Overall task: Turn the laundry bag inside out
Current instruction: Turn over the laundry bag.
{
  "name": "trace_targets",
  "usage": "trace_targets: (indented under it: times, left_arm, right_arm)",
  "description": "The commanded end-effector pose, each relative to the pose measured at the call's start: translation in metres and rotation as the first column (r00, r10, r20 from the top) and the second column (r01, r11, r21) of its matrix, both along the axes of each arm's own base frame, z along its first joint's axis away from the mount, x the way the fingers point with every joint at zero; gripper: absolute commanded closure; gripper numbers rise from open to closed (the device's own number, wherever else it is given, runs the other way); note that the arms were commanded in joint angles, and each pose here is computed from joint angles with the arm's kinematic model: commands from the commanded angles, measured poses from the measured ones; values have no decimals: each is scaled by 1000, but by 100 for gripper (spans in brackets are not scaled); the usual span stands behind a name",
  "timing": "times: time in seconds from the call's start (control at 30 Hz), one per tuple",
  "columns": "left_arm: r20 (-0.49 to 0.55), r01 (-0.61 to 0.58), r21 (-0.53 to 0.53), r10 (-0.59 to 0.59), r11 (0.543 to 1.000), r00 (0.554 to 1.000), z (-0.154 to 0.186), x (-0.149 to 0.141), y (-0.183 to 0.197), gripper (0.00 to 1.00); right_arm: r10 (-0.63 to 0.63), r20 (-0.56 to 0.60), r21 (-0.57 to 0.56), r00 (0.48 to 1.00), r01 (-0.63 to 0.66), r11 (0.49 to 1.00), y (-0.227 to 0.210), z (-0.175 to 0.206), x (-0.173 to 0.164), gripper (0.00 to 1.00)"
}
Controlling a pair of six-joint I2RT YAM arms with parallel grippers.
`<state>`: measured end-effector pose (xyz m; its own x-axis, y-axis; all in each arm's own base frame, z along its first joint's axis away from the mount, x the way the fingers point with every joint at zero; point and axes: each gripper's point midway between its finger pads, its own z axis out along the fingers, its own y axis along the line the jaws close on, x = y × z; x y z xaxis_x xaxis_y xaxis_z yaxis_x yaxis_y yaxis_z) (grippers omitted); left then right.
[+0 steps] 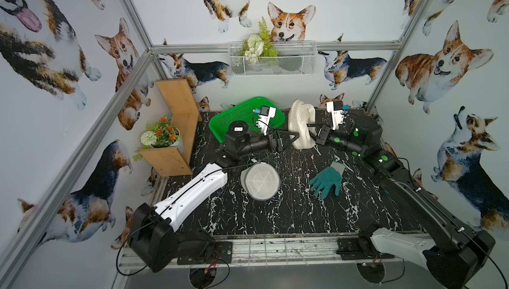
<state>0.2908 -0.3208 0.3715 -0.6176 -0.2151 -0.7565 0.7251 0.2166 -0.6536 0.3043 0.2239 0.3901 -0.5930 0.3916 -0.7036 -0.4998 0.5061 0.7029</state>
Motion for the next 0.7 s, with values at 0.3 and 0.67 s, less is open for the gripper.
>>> trace_targets:
  times: [0.3, 0.67]
  left_arm:
    - [83, -248, -37, 250, 968, 965, 19, 37, 44, 100]
    - [-13, -578, 266, 602, 772, 798, -38, 95, 119, 100]
  right_arm:
    - [-99, 18, 11, 995, 99, 995, -32, 20, -12, 100]
    - [-147, 47, 40, 988, 145, 989, -64, 42, -36, 100]
